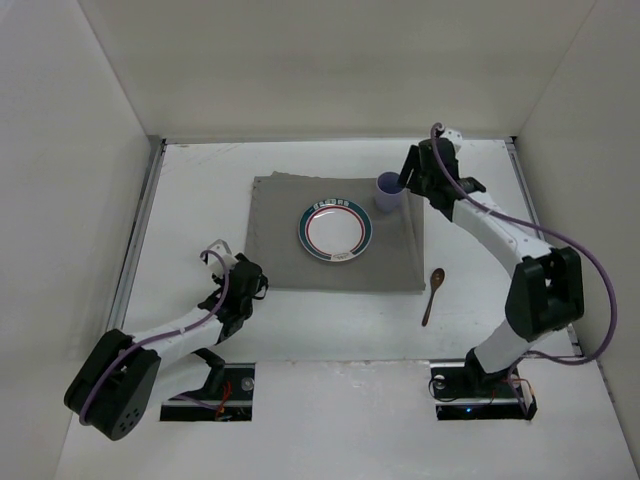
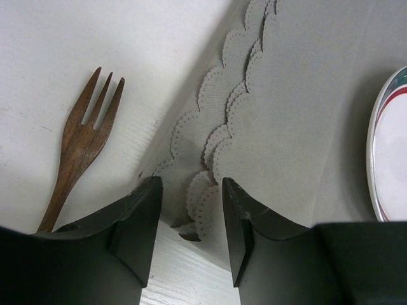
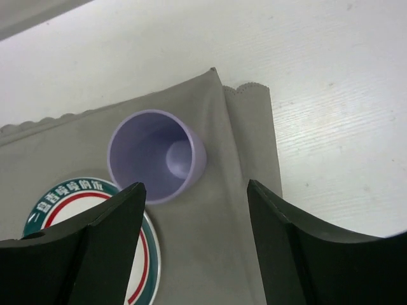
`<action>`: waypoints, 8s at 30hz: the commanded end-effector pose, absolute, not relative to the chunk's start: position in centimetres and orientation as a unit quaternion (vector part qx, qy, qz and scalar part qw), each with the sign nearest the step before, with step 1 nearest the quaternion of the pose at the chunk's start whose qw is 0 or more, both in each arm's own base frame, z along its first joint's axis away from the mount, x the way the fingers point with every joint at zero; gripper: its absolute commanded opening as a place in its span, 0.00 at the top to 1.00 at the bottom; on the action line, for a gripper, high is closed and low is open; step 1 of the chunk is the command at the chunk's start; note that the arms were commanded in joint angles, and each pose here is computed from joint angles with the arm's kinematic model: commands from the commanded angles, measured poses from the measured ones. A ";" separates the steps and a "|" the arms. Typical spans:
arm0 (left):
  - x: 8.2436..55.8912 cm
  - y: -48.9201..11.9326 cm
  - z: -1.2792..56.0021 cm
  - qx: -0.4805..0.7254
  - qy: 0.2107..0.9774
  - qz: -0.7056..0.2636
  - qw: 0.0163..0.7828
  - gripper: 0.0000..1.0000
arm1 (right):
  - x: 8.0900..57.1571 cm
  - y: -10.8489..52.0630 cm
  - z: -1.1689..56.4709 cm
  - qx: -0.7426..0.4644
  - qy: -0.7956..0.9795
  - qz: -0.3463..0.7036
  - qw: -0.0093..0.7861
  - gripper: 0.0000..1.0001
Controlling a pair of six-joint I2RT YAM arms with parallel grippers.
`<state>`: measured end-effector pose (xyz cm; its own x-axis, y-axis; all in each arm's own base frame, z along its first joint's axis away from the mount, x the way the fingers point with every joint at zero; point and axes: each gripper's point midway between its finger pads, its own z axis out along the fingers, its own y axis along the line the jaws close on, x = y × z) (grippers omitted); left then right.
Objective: Set the dinner table for one person
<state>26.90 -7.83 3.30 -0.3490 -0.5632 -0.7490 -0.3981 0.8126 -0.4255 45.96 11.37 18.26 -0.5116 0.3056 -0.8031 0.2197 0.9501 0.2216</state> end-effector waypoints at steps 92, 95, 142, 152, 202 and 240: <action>27.6 -8.9 11.1 -0.250 0.759 -0.146 0.583 0.54 | 32.2 18.8 10.2 -0.030 0.940 0.006 0.339 0.95; 27.8 -8.6 11.6 -0.252 0.757 -0.136 0.588 0.54 | 33.1 19.9 8.7 -0.040 0.943 0.004 0.329 0.95; 22.3 -3.0 5.6 -0.263 0.894 0.062 0.356 0.47 | 31.5 18.7 20.4 0.090 0.761 0.207 0.608 0.77; 19.8 -1.5 3.0 -0.293 0.902 0.118 0.293 0.68 | 31.0 20.4 19.0 0.087 0.767 0.253 0.583 0.73; 33.7 -14.7 11.9 -0.025 0.902 0.009 0.431 0.92 | 30.8 19.2 18.6 0.107 0.763 0.254 0.584 0.65; 34.9 -13.5 5.1 0.046 0.923 0.105 0.368 0.68 | 31.3 17.5 18.5 0.133 0.755 0.234 0.598 0.57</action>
<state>34.82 -13.93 3.34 -0.7573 0.1664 -0.6315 0.0222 0.9730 0.2297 30.73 17.76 16.91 -0.3118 0.4382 -0.8430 -0.0762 0.8729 0.4819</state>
